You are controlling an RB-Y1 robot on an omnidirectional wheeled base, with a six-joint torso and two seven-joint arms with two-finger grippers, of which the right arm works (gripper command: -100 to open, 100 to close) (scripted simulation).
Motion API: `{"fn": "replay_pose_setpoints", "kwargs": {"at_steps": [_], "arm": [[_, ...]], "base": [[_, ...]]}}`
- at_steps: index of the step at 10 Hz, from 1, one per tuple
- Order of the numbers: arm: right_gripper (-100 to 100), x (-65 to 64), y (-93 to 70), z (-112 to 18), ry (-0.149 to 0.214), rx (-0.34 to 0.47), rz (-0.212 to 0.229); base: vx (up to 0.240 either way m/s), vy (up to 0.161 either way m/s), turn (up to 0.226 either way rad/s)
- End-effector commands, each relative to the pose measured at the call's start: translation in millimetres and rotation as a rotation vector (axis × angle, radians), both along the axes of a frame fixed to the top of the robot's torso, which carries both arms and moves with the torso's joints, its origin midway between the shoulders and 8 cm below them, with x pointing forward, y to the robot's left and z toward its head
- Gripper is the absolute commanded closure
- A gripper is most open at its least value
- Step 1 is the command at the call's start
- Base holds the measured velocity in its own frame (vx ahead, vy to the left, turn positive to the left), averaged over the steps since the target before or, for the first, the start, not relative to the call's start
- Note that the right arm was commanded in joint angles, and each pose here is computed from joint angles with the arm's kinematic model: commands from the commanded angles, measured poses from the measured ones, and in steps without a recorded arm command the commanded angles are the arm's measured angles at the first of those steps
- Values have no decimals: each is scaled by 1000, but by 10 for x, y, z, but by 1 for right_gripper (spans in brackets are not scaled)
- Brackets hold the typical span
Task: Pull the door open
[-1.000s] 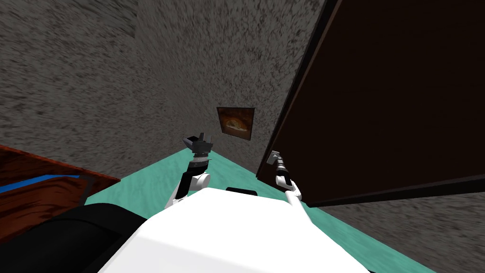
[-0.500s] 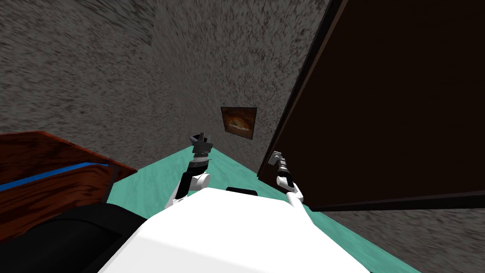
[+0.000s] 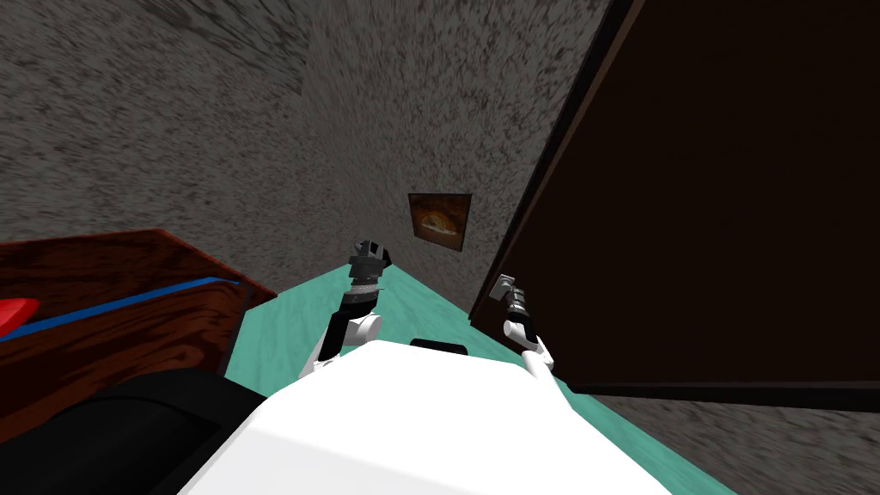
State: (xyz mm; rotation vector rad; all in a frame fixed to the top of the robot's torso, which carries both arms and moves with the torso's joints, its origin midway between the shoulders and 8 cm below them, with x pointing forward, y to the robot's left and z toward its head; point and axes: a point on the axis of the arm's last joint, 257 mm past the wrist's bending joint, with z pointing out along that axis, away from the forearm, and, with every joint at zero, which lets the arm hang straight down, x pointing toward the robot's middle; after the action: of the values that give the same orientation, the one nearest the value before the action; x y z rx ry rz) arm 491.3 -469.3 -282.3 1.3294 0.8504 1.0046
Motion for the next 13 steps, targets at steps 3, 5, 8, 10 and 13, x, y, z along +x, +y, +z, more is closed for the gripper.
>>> {"fn": "replay_pose_setpoints", "kwargs": {"at_steps": [3,5,8,10,13], "arm": [[-100,-52,-56,1,-71,166,-21],[-100,-63,-9,-2,-110,255,-25],[-100,-85,84,-10,-185,424,-32],[-100,-94,119,-15,-217,497,-34],[-100,-114,193,-27,-280,639,-41]], "base": [[-66,-24,108],[-60,-29,27],[-85,-17,56],[-49,-9,31],[-60,-4,82]]}}
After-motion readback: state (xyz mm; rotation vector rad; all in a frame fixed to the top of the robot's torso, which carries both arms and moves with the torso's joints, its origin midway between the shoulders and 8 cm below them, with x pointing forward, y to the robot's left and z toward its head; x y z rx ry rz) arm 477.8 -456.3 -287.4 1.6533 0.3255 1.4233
